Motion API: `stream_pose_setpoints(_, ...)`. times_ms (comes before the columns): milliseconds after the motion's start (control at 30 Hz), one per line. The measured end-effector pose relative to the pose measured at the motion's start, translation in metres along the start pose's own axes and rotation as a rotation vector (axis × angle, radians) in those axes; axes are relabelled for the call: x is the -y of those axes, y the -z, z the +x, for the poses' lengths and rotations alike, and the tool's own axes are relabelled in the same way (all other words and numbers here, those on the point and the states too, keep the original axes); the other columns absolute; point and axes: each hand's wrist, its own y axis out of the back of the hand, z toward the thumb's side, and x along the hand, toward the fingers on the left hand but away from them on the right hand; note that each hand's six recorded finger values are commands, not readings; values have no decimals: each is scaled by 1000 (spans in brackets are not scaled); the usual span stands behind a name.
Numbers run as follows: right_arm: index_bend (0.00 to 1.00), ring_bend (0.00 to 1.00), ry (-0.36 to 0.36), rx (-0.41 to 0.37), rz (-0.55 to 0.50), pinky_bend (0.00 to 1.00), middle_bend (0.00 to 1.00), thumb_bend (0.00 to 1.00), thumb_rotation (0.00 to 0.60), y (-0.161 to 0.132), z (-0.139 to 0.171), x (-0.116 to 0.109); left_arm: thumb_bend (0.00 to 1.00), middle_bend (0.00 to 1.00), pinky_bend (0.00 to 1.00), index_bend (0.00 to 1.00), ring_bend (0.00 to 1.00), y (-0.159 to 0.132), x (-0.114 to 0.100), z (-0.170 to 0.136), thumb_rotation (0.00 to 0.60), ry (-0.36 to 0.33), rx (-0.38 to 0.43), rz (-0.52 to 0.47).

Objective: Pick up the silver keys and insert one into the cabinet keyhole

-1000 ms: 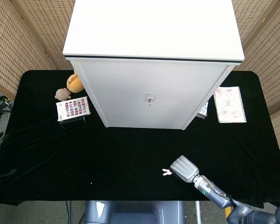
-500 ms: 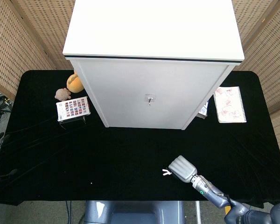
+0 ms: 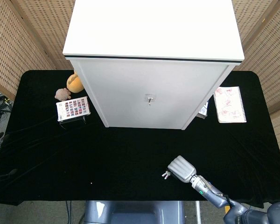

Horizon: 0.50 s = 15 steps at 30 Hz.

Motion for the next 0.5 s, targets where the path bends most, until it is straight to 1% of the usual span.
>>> stream_pose_setpoints(333, 587, 883, 14, 1, -13, 1000, 905, 606, 600, 1, 0, -4, 0, 0, 0, 0, 0, 0, 0, 0, 600, 0, 0, 0)
stream_pose_setpoints(500, 589, 883, 38, -2, -25, 1000, 906, 606, 600, 1, 2, -11, 0, 0, 0, 0, 0, 0, 0, 0, 600, 1, -1, 0)
